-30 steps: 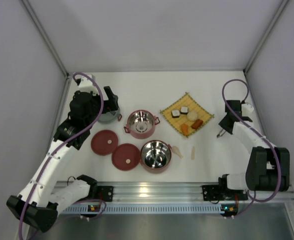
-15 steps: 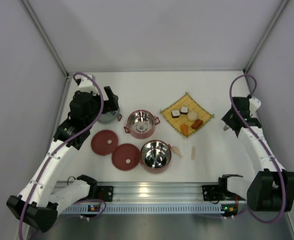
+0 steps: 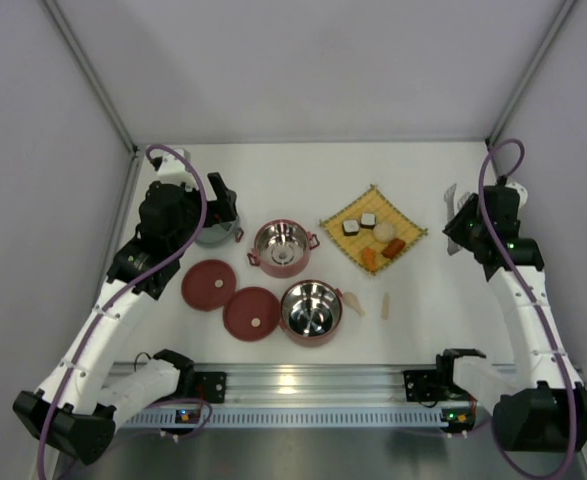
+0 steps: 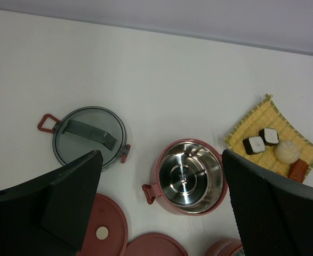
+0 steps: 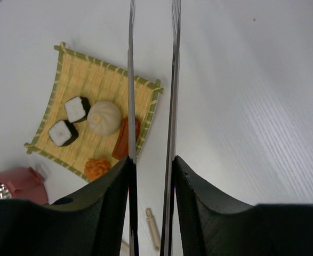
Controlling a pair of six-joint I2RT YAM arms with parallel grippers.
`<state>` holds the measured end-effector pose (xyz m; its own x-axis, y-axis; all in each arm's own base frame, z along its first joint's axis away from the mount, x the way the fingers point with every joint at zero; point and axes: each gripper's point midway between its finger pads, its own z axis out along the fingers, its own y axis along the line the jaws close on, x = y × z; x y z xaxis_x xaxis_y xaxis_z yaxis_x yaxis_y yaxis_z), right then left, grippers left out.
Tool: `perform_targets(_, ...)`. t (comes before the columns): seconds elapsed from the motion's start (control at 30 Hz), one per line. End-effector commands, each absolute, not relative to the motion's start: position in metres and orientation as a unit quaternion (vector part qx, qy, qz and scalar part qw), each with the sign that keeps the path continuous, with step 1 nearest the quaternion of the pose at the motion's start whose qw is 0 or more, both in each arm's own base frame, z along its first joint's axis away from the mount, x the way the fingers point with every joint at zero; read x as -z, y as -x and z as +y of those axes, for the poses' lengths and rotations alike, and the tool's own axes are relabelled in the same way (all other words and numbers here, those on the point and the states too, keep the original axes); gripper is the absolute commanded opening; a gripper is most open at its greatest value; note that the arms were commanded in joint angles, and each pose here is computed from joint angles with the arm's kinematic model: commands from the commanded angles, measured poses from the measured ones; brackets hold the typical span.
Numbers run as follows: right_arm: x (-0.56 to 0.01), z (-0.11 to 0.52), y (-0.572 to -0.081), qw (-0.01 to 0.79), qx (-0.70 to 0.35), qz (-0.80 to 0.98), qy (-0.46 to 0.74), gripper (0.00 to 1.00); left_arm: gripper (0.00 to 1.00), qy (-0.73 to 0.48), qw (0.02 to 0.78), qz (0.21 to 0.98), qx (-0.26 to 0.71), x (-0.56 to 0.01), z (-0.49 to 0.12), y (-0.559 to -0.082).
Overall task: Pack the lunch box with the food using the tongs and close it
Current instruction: Pick up the clamp at the center of the board.
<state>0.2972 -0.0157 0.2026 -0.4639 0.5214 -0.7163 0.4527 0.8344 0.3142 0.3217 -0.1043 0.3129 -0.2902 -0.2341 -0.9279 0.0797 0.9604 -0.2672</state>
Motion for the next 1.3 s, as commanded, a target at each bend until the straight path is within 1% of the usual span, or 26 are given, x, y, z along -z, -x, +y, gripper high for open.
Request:
perform_targets(0.0,-0.224,0.004,-0.289,0.433,-0.085,0.864,-0.245,0.36,0.99,0.046,0.609,0.778,0.146,-0.332,-0.107,-0.323)
perform_targets(0.1,-0.222,0.026,-0.286,0.417,-0.122,0.875,-0.212,0.36,0.99,0.046,0.61,0.778,0.145,-0.332,-0.107,-0.323)
perform_targets(0.13,-0.22,0.043,-0.284,0.409,-0.136,0.883,-0.186,0.35,0.99,0.047,0.609,0.778,0.145,-0.331,-0.106,-0.323)
perform_targets(0.3,-0.219,0.07,-0.28,0.396,-0.151,0.895,-0.141,0.36,0.99,0.048,0.608,0.78,0.143,-0.33,-0.106,-0.324)
perform_targets(0.33,-0.219,0.078,-0.279,0.394,-0.155,0.897,-0.128,0.37,0.99,0.046,0.608,0.78,0.144,-0.33,-0.107,-0.324)
perform_targets(0.53,-0.207,0.099,-0.271,0.374,-0.152,0.91,-0.089,0.38,0.99,0.047,0.605,0.782,0.144,-0.328,-0.108,-0.325)
perform_targets(0.67,-0.203,0.088,-0.27,0.38,-0.109,0.914,-0.09,0.39,0.99,0.047,0.605,0.782,0.145,-0.328,-0.108,-0.325)
perform_targets(0.93,-0.187,0.085,-0.266,0.371,-0.08,0.923,-0.069,0.44,0.99,0.046,0.599,0.786,0.145,-0.323,-0.109,-0.327)
perform_targets(1.27,-0.165,0.087,-0.265,0.349,-0.058,0.934,-0.044,0.45,0.99,0.046,0.597,0.788,0.143,-0.321,-0.11,-0.329)
